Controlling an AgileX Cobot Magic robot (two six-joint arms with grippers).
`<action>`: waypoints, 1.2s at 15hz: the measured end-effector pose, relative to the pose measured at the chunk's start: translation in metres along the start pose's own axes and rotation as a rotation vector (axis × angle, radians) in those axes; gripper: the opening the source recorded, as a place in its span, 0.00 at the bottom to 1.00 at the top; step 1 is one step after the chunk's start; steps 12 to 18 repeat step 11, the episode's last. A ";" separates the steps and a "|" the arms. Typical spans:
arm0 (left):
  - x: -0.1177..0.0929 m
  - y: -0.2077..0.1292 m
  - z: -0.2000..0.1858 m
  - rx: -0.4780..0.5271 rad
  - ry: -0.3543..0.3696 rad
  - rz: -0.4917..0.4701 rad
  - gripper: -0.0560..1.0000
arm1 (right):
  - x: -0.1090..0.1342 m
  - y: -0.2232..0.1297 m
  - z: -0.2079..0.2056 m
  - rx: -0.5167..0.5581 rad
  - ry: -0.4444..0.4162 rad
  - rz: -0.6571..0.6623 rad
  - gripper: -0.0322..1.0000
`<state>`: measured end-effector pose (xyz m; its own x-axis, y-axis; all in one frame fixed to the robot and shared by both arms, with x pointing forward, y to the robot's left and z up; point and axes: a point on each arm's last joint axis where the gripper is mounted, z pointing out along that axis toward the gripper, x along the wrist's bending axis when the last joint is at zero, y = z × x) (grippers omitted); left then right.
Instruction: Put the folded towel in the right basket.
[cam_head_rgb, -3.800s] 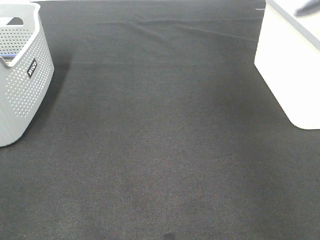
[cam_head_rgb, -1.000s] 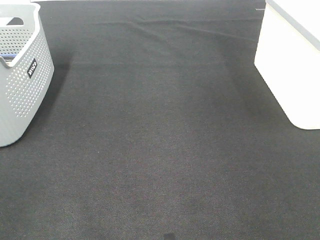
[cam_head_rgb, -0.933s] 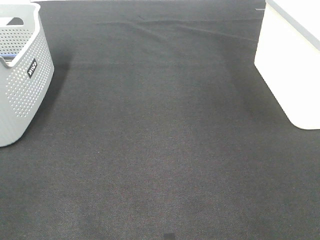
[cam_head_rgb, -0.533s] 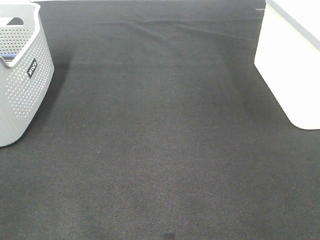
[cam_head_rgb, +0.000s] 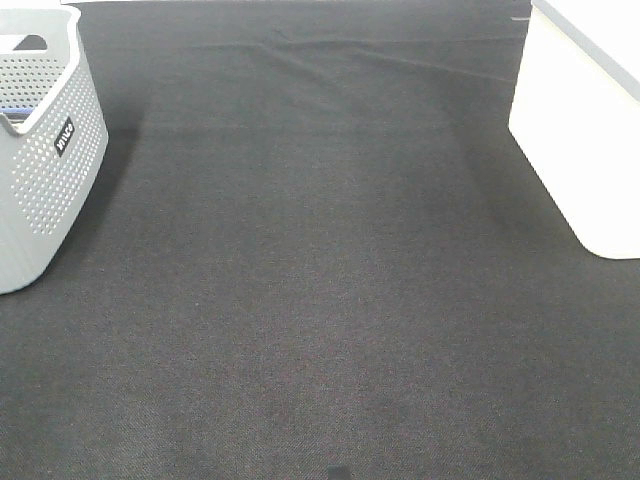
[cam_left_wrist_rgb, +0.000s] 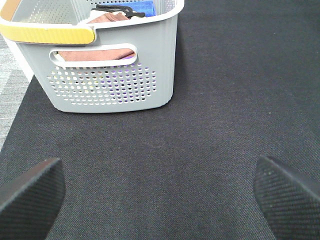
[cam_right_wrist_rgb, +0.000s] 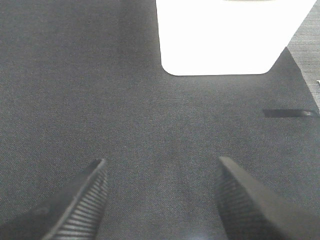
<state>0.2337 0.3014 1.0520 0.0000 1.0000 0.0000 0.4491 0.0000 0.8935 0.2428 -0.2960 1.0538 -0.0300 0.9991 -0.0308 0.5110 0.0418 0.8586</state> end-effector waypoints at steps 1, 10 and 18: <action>0.000 0.000 0.000 0.000 0.000 0.000 0.98 | 0.000 0.000 0.000 0.000 0.000 0.000 0.61; 0.000 0.000 0.000 0.000 0.000 0.000 0.98 | 0.000 0.000 0.000 0.000 0.000 0.000 0.61; 0.000 0.000 0.000 0.000 0.000 0.000 0.98 | 0.000 0.000 0.000 0.000 0.000 0.000 0.61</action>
